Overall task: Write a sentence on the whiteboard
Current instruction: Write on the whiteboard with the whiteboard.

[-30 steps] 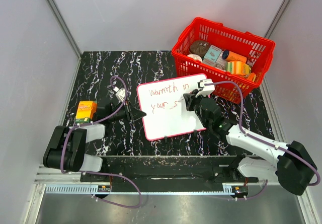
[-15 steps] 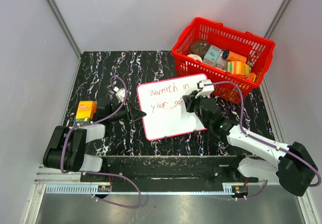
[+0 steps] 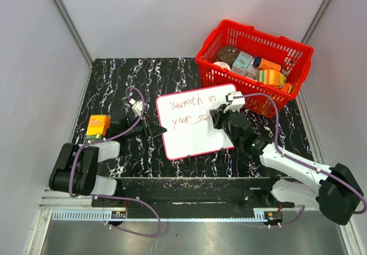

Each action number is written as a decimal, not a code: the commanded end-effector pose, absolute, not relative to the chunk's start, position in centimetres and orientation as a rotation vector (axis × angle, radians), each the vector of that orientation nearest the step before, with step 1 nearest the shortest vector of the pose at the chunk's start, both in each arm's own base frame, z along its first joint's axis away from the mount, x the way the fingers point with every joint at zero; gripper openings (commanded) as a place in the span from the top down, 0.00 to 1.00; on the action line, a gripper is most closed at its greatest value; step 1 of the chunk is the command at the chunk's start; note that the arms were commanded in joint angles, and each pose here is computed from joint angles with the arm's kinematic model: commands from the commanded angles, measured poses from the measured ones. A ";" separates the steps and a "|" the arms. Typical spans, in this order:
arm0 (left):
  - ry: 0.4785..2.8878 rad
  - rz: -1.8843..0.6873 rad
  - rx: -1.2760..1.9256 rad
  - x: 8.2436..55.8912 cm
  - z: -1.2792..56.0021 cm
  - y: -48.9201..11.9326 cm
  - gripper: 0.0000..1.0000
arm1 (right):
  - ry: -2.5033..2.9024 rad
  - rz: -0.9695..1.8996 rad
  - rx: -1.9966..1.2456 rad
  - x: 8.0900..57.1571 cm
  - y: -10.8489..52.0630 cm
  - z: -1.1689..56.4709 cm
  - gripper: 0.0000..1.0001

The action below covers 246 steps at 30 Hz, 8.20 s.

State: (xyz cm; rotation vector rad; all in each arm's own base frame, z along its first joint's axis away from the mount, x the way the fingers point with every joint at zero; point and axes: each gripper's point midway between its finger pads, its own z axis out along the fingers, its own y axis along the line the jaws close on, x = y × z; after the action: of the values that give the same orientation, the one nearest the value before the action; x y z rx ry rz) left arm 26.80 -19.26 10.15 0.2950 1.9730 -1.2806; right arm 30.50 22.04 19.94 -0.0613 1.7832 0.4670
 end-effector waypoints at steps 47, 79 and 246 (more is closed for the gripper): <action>1.898 -1.212 0.382 27.9 11.3 -19.5 1.00 | 1.712 0.380 0.013 32.3 20.3 22.6 1.00; 1.897 -1.211 0.384 27.9 11.3 -19.5 1.00 | 1.807 0.425 0.005 30.5 20.1 19.3 1.00; 1.899 -1.206 0.385 28.0 11.2 -19.5 1.00 | 1.784 0.408 0.049 31.9 18.5 20.8 1.00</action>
State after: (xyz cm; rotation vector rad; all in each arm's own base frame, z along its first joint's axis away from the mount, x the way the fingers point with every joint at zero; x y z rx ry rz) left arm 26.74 -19.34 10.12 0.3047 1.9716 -1.2791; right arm 32.37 18.82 20.99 0.0369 1.7744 0.3882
